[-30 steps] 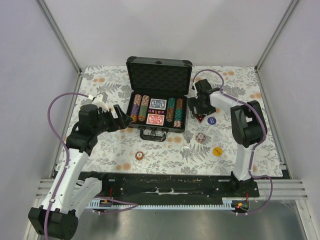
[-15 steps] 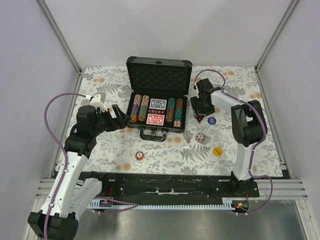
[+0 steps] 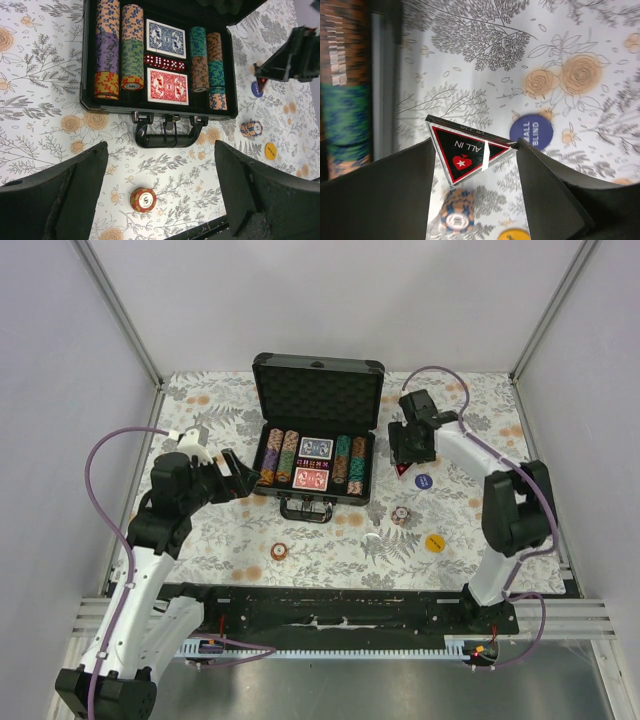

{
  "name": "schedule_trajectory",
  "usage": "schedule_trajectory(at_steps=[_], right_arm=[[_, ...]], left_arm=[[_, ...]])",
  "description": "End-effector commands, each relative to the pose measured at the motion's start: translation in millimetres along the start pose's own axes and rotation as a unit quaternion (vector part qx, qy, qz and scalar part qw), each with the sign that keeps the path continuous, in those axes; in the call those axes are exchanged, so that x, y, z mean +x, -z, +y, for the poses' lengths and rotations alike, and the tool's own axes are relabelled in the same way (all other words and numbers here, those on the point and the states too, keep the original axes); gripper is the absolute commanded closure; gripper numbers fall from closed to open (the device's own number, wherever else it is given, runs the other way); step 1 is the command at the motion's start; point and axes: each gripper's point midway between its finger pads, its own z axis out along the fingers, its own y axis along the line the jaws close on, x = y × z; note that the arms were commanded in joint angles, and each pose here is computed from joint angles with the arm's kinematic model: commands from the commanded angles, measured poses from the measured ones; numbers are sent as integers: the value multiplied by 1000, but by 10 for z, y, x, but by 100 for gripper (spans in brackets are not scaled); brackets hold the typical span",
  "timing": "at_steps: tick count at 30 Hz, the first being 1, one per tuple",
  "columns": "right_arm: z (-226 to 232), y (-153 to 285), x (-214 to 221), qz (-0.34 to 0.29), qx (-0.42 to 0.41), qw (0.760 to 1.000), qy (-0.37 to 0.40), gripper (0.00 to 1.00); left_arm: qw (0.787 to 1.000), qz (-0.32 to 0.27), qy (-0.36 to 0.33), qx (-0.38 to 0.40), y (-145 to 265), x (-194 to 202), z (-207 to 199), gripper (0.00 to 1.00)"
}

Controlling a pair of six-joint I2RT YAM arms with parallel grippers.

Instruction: Pack up texas hold em set

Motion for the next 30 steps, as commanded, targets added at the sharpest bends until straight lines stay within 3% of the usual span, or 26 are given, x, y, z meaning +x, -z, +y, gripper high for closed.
schedule_trajectory(at_steps=[1, 8, 13, 20, 30], right_arm=[[97, 596, -223, -71, -13, 997, -34, 38], [804, 988, -366, -127, -82, 988, 5, 39], [1446, 866, -494, -139, -116, 974, 133, 38], [2083, 532, -610, -154, -127, 930, 307, 37], [2559, 247, -478, -145, -186, 860, 453, 36]], left_arm=[[1000, -20, -15, 3, 29, -68, -8, 7], [1000, -21, 0, -12, 31, -20, 54, 8], [1000, -19, 3, -20, 65, -7, 76, 8], [999, -18, -2, -35, 161, 3, 110, 8], [998, -24, -8, -50, 280, -46, 121, 8]])
